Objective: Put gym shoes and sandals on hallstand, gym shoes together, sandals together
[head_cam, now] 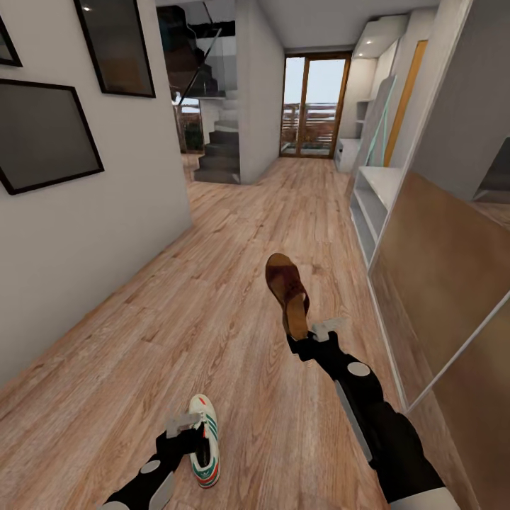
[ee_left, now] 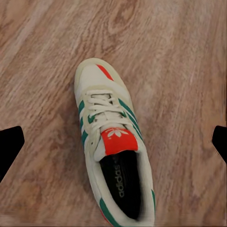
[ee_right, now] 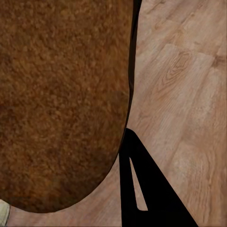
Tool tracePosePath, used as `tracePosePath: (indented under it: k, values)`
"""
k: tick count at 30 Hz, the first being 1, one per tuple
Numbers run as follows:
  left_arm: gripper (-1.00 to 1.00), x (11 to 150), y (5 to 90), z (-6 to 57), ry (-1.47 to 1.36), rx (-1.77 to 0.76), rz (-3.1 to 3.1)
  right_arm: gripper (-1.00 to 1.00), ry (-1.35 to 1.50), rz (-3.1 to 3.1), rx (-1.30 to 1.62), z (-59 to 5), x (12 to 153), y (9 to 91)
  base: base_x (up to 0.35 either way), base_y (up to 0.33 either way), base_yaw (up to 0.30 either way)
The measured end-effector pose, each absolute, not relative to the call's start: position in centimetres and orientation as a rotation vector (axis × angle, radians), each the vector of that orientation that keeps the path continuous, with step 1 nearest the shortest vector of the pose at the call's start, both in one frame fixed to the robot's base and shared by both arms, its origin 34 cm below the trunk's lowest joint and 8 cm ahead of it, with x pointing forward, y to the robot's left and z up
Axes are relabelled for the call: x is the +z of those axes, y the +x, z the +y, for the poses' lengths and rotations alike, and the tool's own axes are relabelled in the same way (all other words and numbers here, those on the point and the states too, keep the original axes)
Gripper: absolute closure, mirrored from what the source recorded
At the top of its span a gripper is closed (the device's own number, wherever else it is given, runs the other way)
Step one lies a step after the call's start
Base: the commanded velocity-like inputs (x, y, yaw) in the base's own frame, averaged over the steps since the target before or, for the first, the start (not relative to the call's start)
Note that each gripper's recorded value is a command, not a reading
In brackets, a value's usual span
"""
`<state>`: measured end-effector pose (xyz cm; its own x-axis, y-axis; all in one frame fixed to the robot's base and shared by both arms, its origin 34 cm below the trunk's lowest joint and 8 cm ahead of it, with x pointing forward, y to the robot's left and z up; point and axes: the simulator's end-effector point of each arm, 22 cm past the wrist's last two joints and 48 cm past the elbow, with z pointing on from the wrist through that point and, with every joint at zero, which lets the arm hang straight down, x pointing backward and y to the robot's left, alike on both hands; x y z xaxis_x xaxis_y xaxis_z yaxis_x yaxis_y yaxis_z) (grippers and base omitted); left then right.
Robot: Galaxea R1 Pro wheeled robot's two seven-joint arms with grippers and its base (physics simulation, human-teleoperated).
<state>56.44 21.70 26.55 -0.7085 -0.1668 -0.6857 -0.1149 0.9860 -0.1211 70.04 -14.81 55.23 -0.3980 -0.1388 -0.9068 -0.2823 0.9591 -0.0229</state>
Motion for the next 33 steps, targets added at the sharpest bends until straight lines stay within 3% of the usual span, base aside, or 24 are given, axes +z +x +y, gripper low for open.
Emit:
tracePosePath:
  k: [33]
  values:
    - [-1.00,22.2,54.8,21.3,-0.258,-0.094,2.338,1.00,-0.283,2.009,0.183,-14.2,52.2,69.4,0.000,0.000,0.000]
